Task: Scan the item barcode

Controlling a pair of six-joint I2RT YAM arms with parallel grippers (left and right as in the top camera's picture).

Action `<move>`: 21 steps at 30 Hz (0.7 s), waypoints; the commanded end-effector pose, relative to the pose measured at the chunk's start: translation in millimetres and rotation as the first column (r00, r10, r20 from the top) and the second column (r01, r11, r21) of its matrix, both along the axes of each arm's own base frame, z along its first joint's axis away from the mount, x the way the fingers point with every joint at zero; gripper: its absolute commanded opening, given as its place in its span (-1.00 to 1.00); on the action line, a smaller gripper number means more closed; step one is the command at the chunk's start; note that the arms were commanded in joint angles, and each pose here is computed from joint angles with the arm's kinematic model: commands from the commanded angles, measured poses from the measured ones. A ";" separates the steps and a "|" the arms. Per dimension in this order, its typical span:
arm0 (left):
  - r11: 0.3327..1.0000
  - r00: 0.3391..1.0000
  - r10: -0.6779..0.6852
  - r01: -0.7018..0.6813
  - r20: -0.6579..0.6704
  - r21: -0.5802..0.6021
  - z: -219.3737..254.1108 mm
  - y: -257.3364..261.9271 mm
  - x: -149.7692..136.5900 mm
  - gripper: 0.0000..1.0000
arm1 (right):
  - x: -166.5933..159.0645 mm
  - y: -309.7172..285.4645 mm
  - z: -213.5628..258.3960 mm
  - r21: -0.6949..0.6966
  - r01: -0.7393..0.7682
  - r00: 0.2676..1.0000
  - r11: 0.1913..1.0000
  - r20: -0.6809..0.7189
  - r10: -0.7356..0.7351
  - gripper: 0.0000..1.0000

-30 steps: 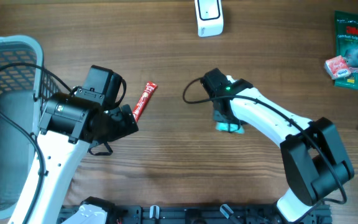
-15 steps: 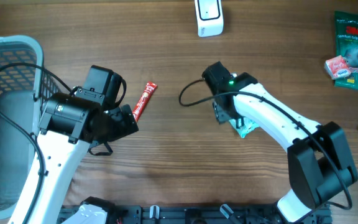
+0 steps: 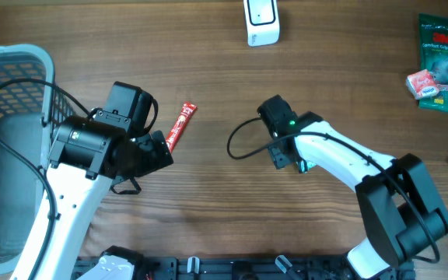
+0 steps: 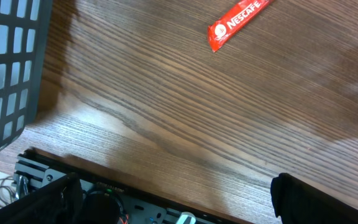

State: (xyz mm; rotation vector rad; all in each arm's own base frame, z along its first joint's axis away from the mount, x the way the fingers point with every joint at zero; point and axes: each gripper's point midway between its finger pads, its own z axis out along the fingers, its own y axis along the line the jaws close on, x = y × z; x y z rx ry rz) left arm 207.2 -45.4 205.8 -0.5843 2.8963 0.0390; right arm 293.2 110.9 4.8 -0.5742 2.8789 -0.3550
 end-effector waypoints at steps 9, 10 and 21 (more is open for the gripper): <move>1.000 1.000 -0.013 0.013 0.006 -0.004 1.7 0.1 -0.6 1.00 | -40.4 0.8 -40.1 0.101 -0.035 0.988 0.994 -0.143 0.049 -0.76; 1.000 1.000 -0.013 0.013 0.006 -0.004 1.8 0.1 -0.5 1.00 | -43.2 8.5 -40.7 0.146 -0.034 0.986 0.989 -0.159 0.058 -0.91; 1.000 1.000 -0.013 0.013 0.006 -0.004 1.7 0.1 -0.6 1.00 | -53.5 141.3 109.3 0.954 0.068 0.892 0.292 -0.190 0.410 -0.91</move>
